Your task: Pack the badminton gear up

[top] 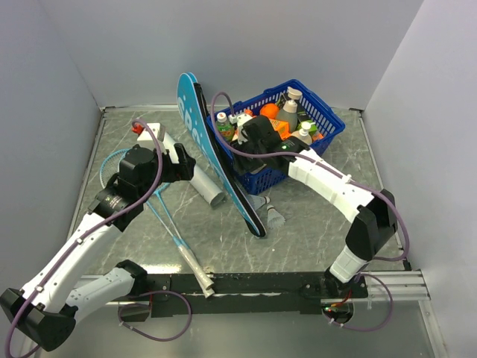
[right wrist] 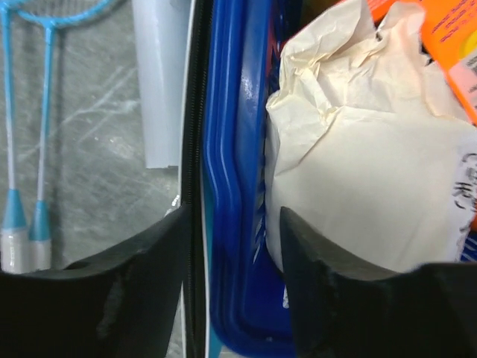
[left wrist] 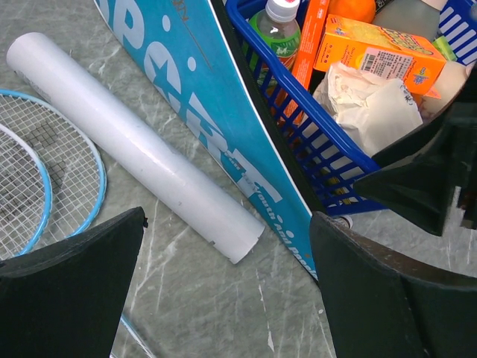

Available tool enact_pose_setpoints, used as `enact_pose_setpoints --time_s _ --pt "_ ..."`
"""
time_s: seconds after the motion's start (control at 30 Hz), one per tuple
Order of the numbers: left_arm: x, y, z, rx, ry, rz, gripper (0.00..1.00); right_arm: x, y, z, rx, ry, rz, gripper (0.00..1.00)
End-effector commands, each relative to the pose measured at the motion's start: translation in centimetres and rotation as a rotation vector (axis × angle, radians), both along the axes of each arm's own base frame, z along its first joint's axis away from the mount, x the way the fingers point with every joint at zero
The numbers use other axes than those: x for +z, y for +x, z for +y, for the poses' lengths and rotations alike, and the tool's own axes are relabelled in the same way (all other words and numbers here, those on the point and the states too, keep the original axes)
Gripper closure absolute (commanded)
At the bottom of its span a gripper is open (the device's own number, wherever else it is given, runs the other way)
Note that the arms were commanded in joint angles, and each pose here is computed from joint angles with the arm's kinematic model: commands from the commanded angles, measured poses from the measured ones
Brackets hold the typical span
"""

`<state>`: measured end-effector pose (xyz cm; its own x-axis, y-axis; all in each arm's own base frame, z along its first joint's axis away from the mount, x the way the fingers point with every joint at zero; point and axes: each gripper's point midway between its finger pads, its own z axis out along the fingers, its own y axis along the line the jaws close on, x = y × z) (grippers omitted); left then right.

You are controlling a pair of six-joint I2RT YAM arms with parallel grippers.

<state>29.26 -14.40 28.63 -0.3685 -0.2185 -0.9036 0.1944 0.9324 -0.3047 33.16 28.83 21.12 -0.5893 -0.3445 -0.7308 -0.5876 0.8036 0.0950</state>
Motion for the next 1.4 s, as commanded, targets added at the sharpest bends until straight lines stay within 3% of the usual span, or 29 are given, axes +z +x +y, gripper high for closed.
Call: enact_pose_setpoints --time_s 0.0,0.07,0.2,0.33,0.43,0.47,0.87,1.37 --pt "1.4 -0.1 -0.3 -0.014 -0.04 -0.041 0.04 0.9 0.4 0.0 0.003 -0.016 -0.023 0.51" --pt "1.3 -0.1 -0.3 -0.014 -0.038 -0.038 0.03 0.4 0.4 -0.1 -0.004 -0.028 -0.019 0.54" --pt "1.4 -0.2 -0.4 -0.017 -0.04 -0.04 0.04 -0.6 0.5 -0.3 -0.015 -0.046 0.0 0.73" --pt "1.2 -0.1 -0.4 -0.017 -0.037 -0.035 0.04 -1.3 1.4 -1.2 -0.066 -0.088 0.005 0.78" --pt "1.2 -0.1 -0.4 -0.016 -0.035 -0.033 0.03 -1.8 2.2 -1.9 -0.107 -0.1 0.019 0.91" --pt "1.2 -0.1 -0.4 -0.017 -0.036 -0.032 0.04 -2.3 2.7 -2.3 -0.136 -0.097 0.035 1.0" --pt "1.0 0.0 -0.5 -0.018 -0.03 -0.026 0.04 -4.2 8.4 -8.7 -0.432 -0.084 0.074 1.0" --pt "1.0 0.0 -0.5 -0.017 -0.028 -0.025 0.04 -4.3 14.8 -16.8 -0.635 -0.154 0.051 1.0"
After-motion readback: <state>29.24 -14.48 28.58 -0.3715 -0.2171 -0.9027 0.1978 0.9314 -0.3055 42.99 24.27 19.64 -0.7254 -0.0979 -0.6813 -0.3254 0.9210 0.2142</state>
